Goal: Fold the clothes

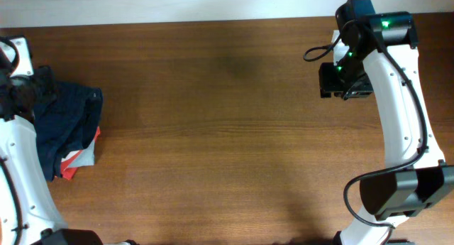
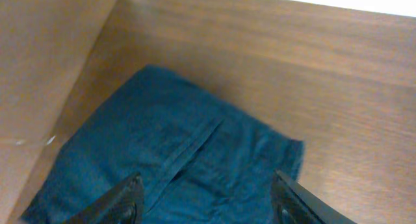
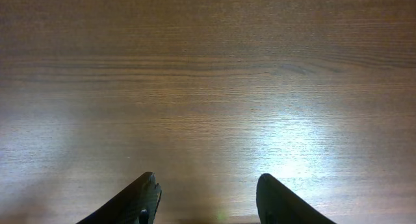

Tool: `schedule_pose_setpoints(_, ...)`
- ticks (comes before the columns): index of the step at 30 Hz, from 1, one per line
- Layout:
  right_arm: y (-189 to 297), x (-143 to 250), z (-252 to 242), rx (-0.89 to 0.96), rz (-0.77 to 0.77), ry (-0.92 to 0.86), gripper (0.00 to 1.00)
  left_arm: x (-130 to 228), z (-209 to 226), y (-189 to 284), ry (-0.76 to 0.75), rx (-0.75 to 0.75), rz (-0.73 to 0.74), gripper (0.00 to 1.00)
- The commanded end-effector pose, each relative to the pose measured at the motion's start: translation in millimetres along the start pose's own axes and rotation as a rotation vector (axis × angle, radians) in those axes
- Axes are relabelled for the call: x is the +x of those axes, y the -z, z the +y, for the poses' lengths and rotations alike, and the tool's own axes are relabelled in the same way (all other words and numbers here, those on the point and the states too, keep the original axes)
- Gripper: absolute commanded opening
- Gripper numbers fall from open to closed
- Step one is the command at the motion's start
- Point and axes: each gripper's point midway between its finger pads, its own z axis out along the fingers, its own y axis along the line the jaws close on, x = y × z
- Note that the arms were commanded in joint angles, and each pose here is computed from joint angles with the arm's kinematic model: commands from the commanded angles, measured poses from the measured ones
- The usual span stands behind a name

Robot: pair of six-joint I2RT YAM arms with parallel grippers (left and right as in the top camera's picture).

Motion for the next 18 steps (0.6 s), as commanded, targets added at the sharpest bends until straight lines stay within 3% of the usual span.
schedule_pose_setpoints(1, -0.7, 0.1, -3.2, 0.017, 0.003, 0.007, 0.54, 17.9, 14.4, -23.7, 0.015, -0.063, 0.095, 0.62)
schedule_pose_setpoints(12, -0.7, 0.2, -3.2, 0.017, 0.004, 0.01, 0.54, 88.1, 8.3, -107.2, -0.013, -0.06, 0.397, 0.61)
schedule_pose_setpoints(18, -0.7, 0.3, -3.2, 0.017, 0.004, 0.01, 0.54, 120.1, -2.0, -128.0, -0.02, -0.017, 0.518, 0.61)
